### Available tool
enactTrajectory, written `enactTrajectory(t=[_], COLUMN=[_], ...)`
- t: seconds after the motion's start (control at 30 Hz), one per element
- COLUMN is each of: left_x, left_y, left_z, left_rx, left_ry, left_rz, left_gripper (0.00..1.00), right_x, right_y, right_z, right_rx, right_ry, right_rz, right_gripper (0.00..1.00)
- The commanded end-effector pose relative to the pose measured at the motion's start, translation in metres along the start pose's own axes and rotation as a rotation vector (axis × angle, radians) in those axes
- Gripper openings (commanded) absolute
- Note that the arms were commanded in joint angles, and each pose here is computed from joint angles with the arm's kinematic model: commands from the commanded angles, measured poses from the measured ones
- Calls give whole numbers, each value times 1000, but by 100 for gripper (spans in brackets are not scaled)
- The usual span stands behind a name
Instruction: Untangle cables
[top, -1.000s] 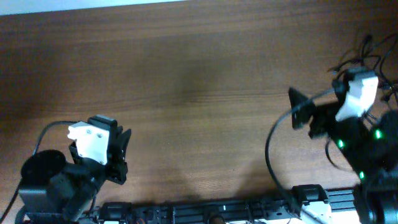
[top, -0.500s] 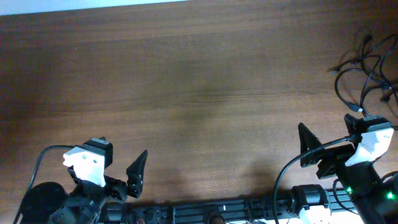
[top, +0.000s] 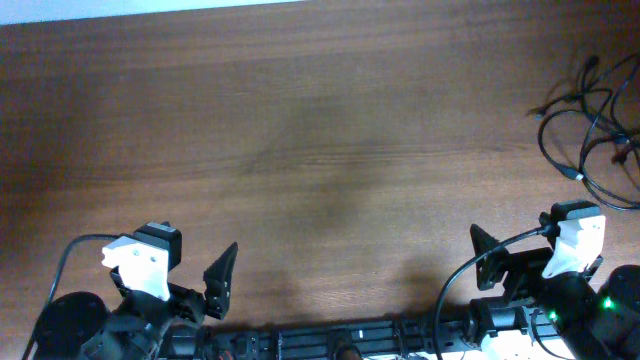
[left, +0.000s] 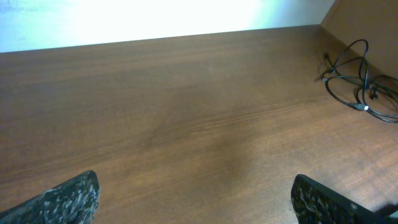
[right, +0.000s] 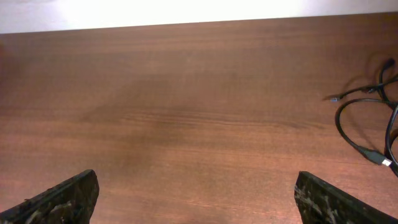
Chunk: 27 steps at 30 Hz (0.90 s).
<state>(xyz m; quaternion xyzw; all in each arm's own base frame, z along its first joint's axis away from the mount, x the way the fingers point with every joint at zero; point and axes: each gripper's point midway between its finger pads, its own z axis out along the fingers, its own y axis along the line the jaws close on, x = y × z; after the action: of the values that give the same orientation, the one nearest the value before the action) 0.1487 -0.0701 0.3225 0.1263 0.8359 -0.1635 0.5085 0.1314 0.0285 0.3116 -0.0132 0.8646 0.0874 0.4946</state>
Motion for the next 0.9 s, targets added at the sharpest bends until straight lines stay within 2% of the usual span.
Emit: enactTrajectory(t=[0.0,0.13,0.23,0.37,0.5,0.67,0.73,0.87], left_x=[1,-21,-47,-46,-33,-22,-17,-21], left_y=[1,-3,-3,0,6,21,29,34], left_z=[0,-1,-22,-47,-50,-16,10,27], left_rx=[-2,14,-25,-103,-153,-165,-150,-137], left_ry=[-4,-94,-264,-430,-511,-562,-609,-725], left_rz=[-12,22,64,99,133,187,209,262], left_gripper=[99,99,99,99,99,99,99,99], right_x=[-2,-2,-2,-2,-2,-2,-2,-2], right_y=[-1,-1,-1,-1,-1,-1,-1,-1], right_z=[-2,-2,-2,-2,-2,-2,-2,-2], right_rx=[6,6,6,6,6,6,6,6], right_ry=[-6,-6,-6,-6,-6,-6,-6,-6], right_rz=[-4,-4,-4,-4,-4,-4,-4,-4], right_gripper=[99,99,99,99,99,99,99,99])
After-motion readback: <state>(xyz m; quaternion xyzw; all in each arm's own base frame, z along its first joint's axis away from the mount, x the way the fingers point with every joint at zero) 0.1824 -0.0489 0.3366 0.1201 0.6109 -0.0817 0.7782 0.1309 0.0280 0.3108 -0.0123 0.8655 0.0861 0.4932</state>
